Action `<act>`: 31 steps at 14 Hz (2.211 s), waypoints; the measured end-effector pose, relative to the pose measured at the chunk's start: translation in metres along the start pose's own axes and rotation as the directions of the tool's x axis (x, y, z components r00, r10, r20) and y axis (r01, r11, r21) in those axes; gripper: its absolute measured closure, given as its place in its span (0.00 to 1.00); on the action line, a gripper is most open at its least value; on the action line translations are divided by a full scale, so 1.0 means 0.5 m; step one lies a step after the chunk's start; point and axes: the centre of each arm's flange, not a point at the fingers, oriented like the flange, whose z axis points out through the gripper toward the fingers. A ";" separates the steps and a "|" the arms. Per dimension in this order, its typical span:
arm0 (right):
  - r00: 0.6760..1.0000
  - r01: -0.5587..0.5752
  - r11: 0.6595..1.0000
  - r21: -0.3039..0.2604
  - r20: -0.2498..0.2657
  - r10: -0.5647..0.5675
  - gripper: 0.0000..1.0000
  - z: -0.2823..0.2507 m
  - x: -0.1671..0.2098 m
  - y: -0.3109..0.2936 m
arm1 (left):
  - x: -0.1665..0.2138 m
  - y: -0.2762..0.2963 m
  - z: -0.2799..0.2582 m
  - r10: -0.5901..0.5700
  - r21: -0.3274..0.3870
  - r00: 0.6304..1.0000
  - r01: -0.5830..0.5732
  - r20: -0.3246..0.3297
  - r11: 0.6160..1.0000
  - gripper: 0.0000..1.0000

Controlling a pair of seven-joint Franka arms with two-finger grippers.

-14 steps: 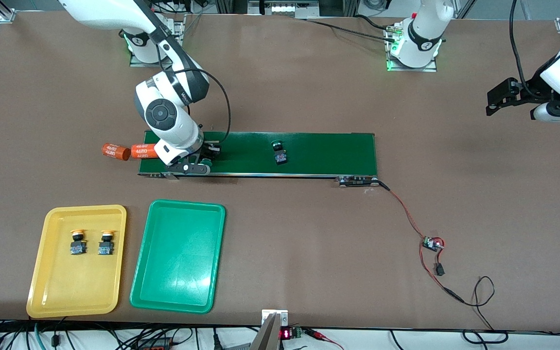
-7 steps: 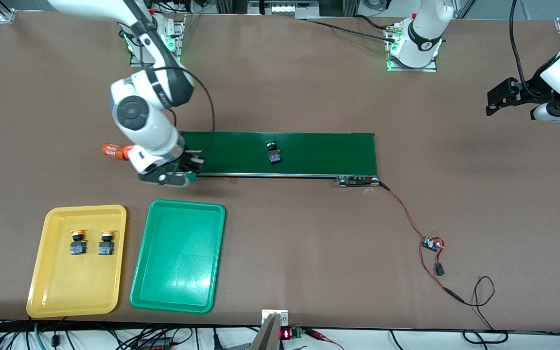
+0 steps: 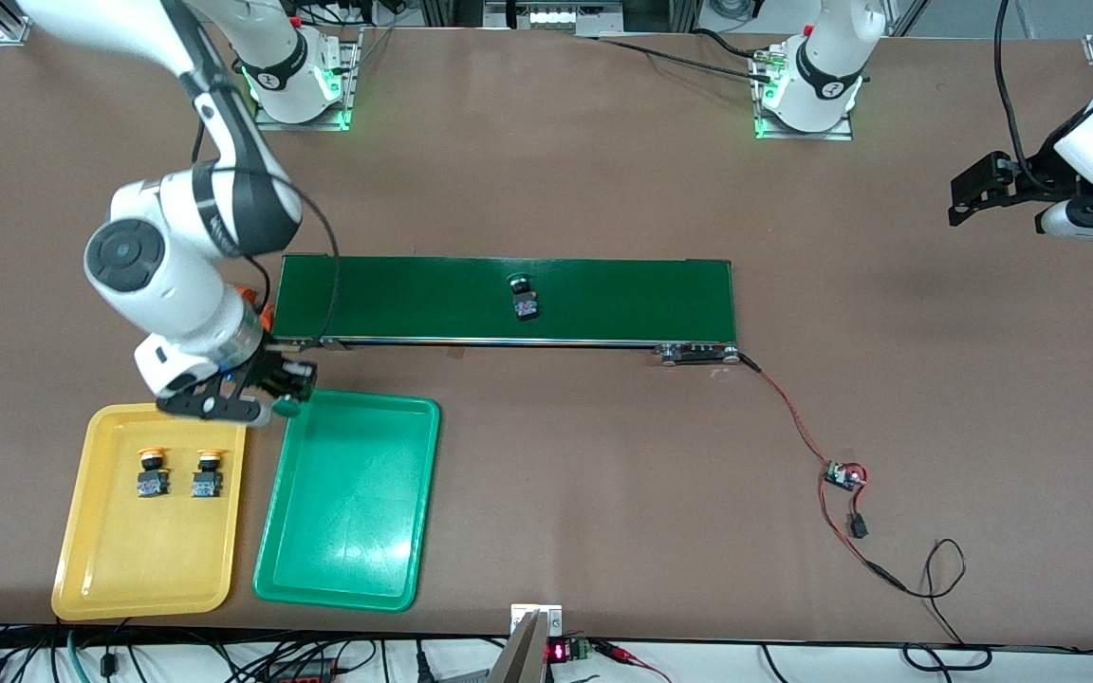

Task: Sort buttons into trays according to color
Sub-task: 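Carry the green button into the green tray and open the right gripper, then move the right gripper back above the next button at the belt end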

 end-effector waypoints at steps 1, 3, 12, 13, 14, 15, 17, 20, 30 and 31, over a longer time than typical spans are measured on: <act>1.000 -0.003 1.000 0.009 -0.025 0.003 0.59 0.024 0.026 0.001 | 0.000 0.000 0.000 0.000 0.000 1.000 0.000 0.000 1.000 0.00; 0.997 -0.007 1.000 0.029 -0.074 0.009 0.59 0.084 0.065 -0.003 | 0.000 0.000 0.000 0.000 0.000 1.000 0.000 0.000 1.000 0.00; 0.995 0.064 0.998 0.024 -0.077 -0.062 0.54 0.303 0.071 0.011 | -0.002 0.002 0.001 0.002 0.000 1.000 -0.002 0.008 1.000 0.00; 0.995 0.064 0.998 0.024 -0.076 -0.062 0.44 0.308 0.070 0.011 | -0.002 0.002 0.001 0.002 0.000 1.000 -0.002 0.008 1.000 0.00; 0.995 0.065 0.998 0.024 -0.075 -0.063 0.36 0.310 0.070 0.011 | -0.002 0.002 0.001 0.002 0.000 1.000 -0.002 0.008 1.000 0.00; 0.995 0.065 0.998 0.024 -0.075 -0.063 0.27 0.310 0.070 0.010 | -0.002 0.002 0.001 0.002 0.000 1.000 -0.002 0.009 1.000 0.00; 0.995 0.069 0.997 0.024 -0.075 -0.067 0.11 0.310 0.070 0.010 | -0.002 0.002 0.001 0.002 0.000 1.000 -0.002 0.009 1.000 0.00; 0.994 0.076 0.997 0.019 -0.081 -0.075 0.06 0.292 0.074 0.004 | -0.002 0.005 0.001 0.004 0.000 1.000 -0.004 0.009 1.000 0.00; 0.996 0.049 0.999 -0.012 0.072 -0.048 0.00 0.000 -0.029 -0.005 | -0.002 0.011 0.001 0.010 0.000 1.000 -0.010 0.009 1.000 0.00; 0.995 0.044 0.999 -0.002 0.084 -0.044 0.00 -0.015 -0.059 -0.020 | -0.002 0.011 0.001 0.010 0.000 1.000 -0.010 0.009 1.000 0.00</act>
